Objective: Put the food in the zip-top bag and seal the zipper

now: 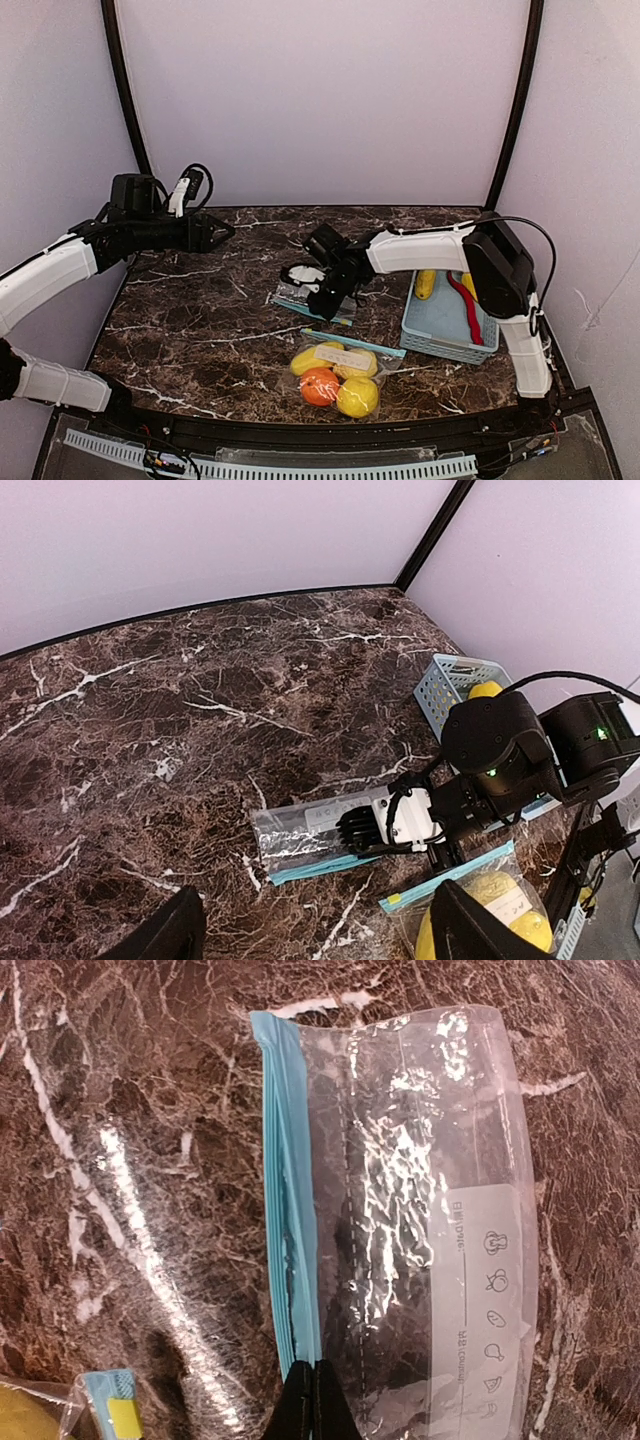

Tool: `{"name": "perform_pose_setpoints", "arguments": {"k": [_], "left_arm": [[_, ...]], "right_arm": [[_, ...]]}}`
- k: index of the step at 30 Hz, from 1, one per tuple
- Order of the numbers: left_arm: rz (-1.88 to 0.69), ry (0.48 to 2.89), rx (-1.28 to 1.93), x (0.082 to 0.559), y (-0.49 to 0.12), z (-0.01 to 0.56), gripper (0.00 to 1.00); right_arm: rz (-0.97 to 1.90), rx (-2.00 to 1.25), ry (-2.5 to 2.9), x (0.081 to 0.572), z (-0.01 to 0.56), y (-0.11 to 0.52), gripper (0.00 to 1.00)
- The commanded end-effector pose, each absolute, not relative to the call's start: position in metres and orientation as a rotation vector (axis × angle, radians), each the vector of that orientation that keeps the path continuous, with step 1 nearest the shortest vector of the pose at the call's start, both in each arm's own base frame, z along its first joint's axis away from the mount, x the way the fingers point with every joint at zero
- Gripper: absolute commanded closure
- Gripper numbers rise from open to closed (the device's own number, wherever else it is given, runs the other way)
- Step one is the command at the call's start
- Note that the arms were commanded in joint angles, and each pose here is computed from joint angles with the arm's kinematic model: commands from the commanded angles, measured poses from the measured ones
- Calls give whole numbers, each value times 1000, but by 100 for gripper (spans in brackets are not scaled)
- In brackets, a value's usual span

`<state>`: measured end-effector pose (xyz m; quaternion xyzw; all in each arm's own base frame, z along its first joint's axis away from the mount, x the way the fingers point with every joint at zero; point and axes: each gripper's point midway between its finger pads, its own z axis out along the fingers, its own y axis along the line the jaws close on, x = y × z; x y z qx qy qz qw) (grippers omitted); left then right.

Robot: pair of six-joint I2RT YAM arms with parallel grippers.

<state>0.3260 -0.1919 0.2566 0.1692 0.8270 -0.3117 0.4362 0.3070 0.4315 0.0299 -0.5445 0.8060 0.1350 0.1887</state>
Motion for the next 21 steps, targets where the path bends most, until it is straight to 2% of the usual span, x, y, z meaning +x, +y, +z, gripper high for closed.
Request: {"name": "perform_pose_setpoints", "arguments": {"k": [1,8,14,21], "left_arm": [[-825,2057,428,322,-195,252,22],[-870,2032,437,320,-200,256,22],[-958,1983,339,313,-207,273,23],[-1098,1929,192,294,-250,286,23]], "right_arm": [[519,-1427,2240,309,73,437,100],[644,-1251,2242,312,111,439,100],[715,-1011,2213,311,173,430,100],[745,-847,2078,291,231,422,100]]}}
